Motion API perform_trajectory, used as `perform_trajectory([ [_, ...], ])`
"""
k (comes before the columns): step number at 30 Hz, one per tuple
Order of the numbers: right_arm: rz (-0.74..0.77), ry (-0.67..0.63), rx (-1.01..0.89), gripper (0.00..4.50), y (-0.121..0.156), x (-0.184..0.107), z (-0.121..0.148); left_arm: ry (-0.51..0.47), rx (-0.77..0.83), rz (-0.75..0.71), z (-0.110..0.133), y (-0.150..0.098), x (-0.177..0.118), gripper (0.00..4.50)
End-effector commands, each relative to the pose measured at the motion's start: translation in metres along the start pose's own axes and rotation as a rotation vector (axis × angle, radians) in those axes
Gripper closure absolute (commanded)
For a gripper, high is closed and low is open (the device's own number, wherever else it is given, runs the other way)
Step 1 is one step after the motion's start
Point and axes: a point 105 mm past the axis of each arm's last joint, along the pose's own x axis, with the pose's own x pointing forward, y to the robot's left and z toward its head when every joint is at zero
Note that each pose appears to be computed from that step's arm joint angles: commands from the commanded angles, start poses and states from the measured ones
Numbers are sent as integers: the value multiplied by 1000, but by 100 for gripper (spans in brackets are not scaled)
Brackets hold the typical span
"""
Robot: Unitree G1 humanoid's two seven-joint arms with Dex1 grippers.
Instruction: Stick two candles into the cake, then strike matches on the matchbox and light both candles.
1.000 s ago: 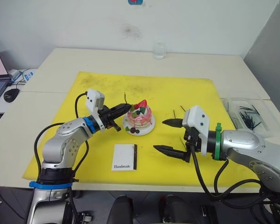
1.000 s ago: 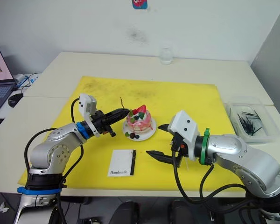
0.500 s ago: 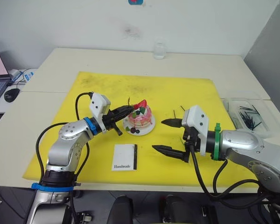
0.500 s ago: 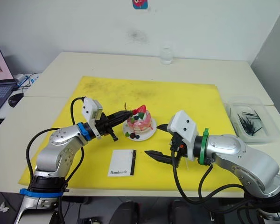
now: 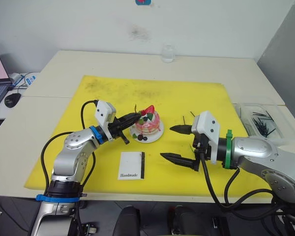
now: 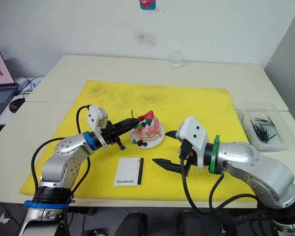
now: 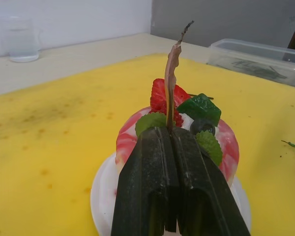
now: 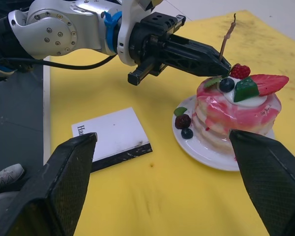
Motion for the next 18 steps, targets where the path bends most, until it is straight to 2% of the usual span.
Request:
perform_trajectory([
  [1,-18,-29,-36,0,-1,-4,9,-30,9,26,12,8,-3,366],
  [12,-25,-44,-37,0,-4,-1,11,-63,77,74,35,20,-16,23],
  [13,-28,-49,-40,0,-5,-1,12,-69,87,86,38,22,-17,5],
  [16,-45,-66,-50,0,-9,-1,15,-87,88,136,51,30,-28,5],
  [18,-73,-83,-57,0,-13,-3,19,-64,88,156,55,35,-39,5],
])
